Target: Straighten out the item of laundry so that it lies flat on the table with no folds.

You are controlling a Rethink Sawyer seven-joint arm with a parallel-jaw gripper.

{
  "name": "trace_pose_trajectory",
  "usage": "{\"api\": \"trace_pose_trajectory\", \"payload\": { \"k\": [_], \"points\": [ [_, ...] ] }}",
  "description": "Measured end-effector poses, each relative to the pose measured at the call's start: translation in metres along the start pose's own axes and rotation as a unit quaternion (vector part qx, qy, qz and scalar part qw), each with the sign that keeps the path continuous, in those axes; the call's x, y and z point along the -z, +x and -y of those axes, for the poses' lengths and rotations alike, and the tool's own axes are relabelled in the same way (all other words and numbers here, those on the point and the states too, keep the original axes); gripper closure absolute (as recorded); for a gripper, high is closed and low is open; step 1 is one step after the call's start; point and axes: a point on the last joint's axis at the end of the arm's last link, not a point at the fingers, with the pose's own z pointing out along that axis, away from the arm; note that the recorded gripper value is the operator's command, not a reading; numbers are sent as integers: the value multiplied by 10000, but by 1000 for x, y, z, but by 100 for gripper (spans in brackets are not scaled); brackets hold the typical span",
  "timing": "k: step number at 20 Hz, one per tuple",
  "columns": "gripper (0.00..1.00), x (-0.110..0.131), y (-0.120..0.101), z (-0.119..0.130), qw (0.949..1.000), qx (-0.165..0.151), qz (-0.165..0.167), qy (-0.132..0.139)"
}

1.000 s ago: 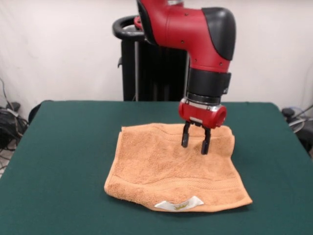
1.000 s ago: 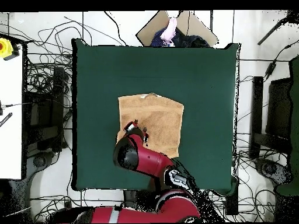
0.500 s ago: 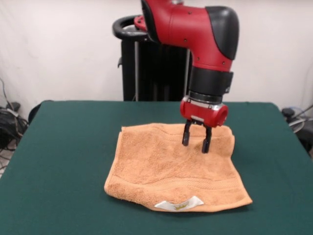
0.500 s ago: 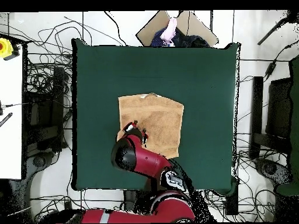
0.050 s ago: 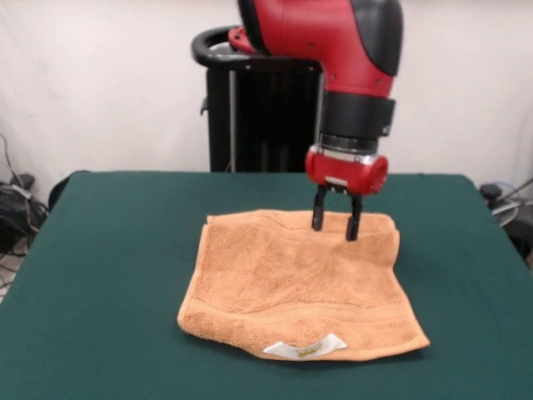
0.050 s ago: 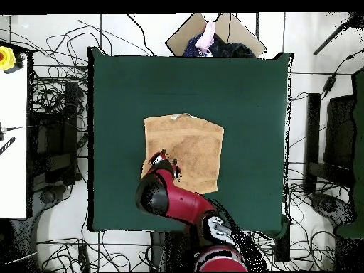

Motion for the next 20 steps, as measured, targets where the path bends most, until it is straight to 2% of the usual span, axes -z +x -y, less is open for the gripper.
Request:
{"api": "trace_pose_trajectory", "payload": {
  "k": [3, 4, 5, 8, 11, 13, 17, 20],
  "points": [
    [0, 9, -17, 9, 9999, -50, 58, -118],
    [0, 17, -29, 15, 9998, -124, 161, -53],
    [0, 19, -31, 17, 9998, -133, 177, 12],
    [0, 37, -22, 22, 9986, -22, 84, 527],
    [0, 52, -4, 20, 9959, 180, -146, 876],
    [0, 65, 10, 19, 9925, 335, -381, 1116],
    [0, 89, 25, 28, 9837, 516, -820, 1514],
    [0, 96, 12, 40, 9841, 538, -827, 1476]
  ]
}}
